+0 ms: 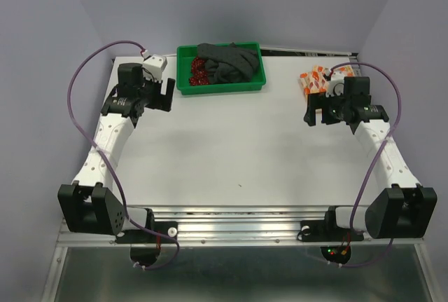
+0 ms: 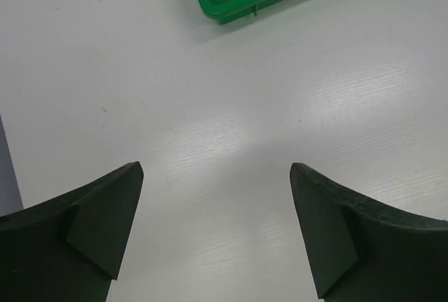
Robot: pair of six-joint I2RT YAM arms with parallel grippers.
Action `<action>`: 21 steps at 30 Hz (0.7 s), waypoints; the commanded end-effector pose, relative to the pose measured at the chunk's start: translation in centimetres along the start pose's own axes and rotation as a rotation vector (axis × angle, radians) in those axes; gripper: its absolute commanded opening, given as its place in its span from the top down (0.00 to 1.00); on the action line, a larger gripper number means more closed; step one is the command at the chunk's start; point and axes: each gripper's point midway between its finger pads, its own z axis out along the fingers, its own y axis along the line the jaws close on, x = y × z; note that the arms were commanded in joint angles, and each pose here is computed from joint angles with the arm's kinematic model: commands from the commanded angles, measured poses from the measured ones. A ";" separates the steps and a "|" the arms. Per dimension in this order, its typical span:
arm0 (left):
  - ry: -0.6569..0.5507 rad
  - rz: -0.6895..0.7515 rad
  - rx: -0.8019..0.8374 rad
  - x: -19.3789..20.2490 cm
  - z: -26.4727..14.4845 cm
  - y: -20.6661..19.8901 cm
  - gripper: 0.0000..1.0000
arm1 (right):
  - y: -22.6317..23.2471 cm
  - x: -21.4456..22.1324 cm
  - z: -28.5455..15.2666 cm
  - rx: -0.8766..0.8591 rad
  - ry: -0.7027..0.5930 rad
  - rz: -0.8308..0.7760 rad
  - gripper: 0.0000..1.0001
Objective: Fold and stack the skirts
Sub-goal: Grab the skirt from the pile
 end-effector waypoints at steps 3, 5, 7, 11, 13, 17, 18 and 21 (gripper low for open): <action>-0.141 0.080 -0.054 -3.8 -2.3 0.5 0.01 | 0.3 -2.8 -1.1 -0.008 -0.068 -0.023 0.00; -0.161 0.081 -0.039 -4.9 -2.4 0.3 0.01 | 0.2 -3.0 -1.1 -0.006 -0.069 -0.024 0.00; -0.177 0.079 -0.027 -6.0 -2.3 0.2 0.01 | 0.1 -3.0 -0.9 -0.004 -0.064 -0.022 0.00; -0.211 0.077 -0.003 -8.3 -1.6 -0.3 0.01 | 0.0 -2.9 -0.6 -0.001 -0.055 -0.018 0.00; -0.236 0.085 -0.008 -9.8 -1.3 -0.6 0.01 | -0.1 -2.7 -0.4 -0.002 -0.045 -0.014 0.00; -0.262 0.079 0.022 -13.0 1.9 -2.7 0.02 | -0.3 -2.4 0.1 0.004 -0.028 -0.009 0.00; -0.239 0.069 0.034 -12.4 3.1 -3.1 0.02 | -0.4 -2.4 0.2 0.008 -0.025 -0.008 0.00; -0.242 0.032 0.072 -14.0 6.1 -4.3 0.03 | -0.8 -2.2 0.4 0.023 -0.010 -0.004 0.00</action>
